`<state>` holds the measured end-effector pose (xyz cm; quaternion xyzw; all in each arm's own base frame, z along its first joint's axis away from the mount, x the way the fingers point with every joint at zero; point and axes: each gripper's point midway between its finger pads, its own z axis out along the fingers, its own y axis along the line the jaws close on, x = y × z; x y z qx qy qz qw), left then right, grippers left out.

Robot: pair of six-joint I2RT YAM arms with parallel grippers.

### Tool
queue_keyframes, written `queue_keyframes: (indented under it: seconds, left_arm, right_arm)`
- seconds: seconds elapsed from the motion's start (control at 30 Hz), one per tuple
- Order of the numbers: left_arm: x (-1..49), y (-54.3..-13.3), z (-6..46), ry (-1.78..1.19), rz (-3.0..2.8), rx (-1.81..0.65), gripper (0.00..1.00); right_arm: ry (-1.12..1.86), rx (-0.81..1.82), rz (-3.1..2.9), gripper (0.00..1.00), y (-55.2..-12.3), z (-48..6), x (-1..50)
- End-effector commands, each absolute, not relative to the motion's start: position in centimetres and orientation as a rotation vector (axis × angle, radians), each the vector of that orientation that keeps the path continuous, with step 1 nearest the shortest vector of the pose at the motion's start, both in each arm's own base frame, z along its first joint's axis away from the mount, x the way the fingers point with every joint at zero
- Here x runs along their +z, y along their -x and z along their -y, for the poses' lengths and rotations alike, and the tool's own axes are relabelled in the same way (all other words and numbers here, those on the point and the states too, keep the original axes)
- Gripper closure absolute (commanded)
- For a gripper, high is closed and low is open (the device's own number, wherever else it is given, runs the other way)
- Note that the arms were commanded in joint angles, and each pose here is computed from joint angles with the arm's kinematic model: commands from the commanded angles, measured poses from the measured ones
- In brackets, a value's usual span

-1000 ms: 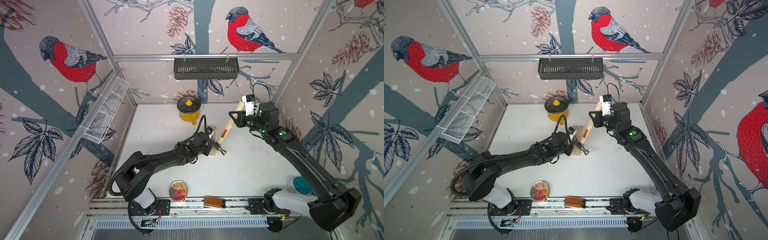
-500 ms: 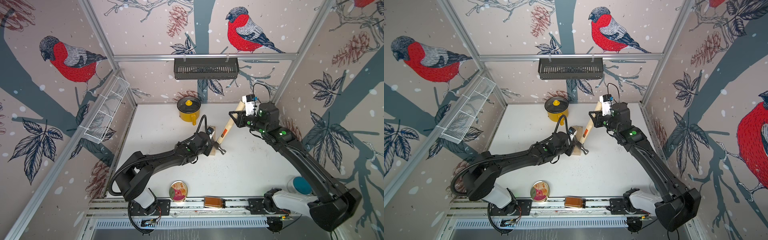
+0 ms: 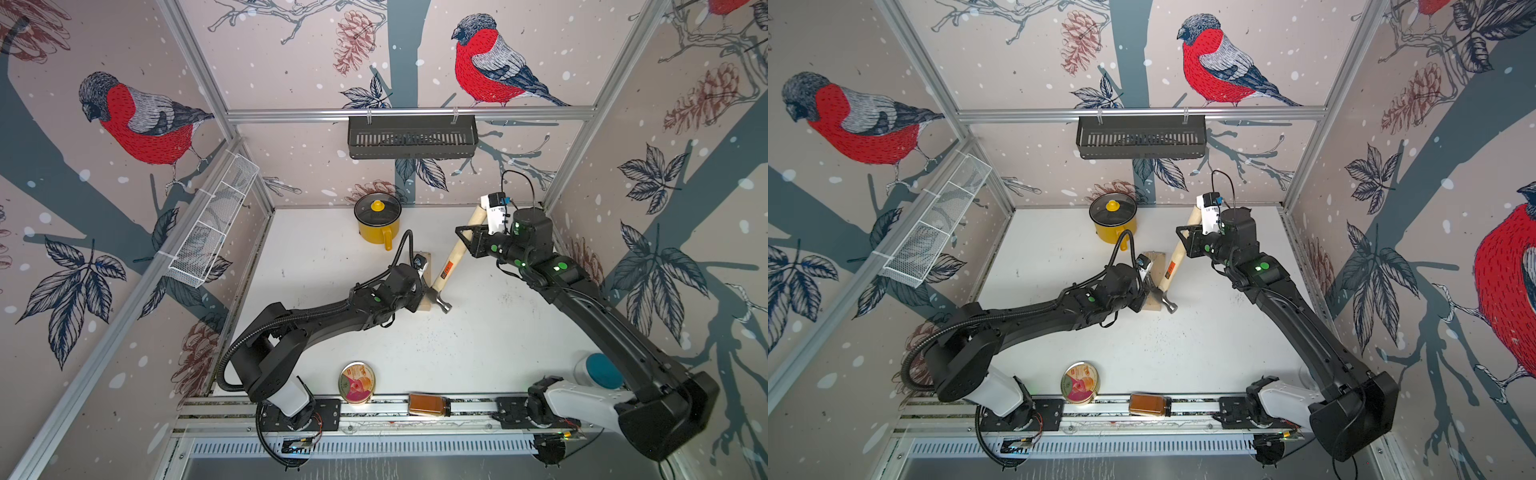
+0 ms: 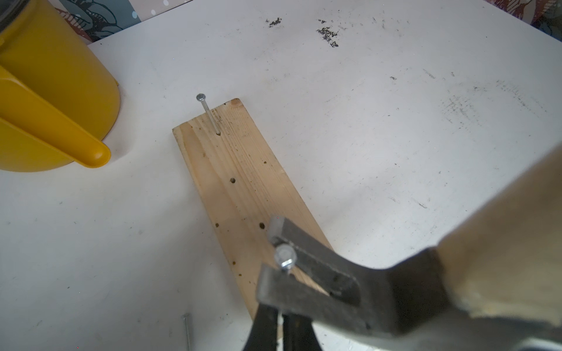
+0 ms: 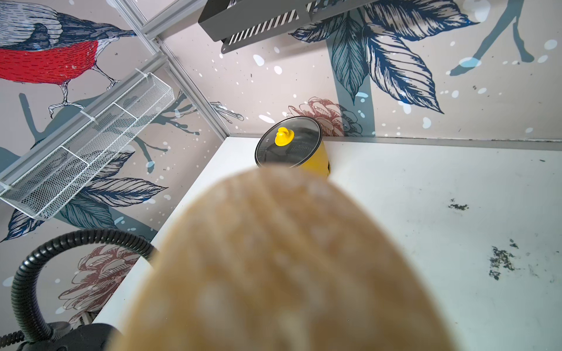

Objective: Use a claw hammer to pull out a nail
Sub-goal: Pick up the nail with the hammer.

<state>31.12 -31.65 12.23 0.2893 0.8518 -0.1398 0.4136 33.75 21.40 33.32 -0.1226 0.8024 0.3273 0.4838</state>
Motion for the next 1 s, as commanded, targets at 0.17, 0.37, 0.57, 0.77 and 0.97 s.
queue_keyframes:
  seconds: [0.17, 0.37, 0.57, 0.77, 0.97]
  left_arm:
    - [13.0, -32.4, 31.0, -0.636, -2.133, -0.306, 1.00]
    - [12.6, -33.0, 29.8, -0.577, -2.167, -0.286, 1.00]
    - [11.3, -34.1, 27.4, -0.470, -2.241, -0.239, 1.00]
    - [9.4, -34.6, 25.2, -0.366, -2.326, -0.249, 1.00]
    - [7.2, -34.3, 23.6, -0.320, -2.401, -0.219, 1.00]
  right_arm:
    - [0.282, 0.821, -1.871, 1.00, -34.0, -21.5, 35.1]
    - [0.262, 0.787, -1.861, 1.00, -34.0, -20.8, 35.5]
    - [0.242, 0.754, -1.850, 1.00, -33.9, -20.0, 35.9]
    - [0.213, 0.709, -1.844, 1.00, -34.1, -19.2, 36.0]
    - [0.210, 0.701, -1.845, 1.00, -34.1, -19.1, 36.0]
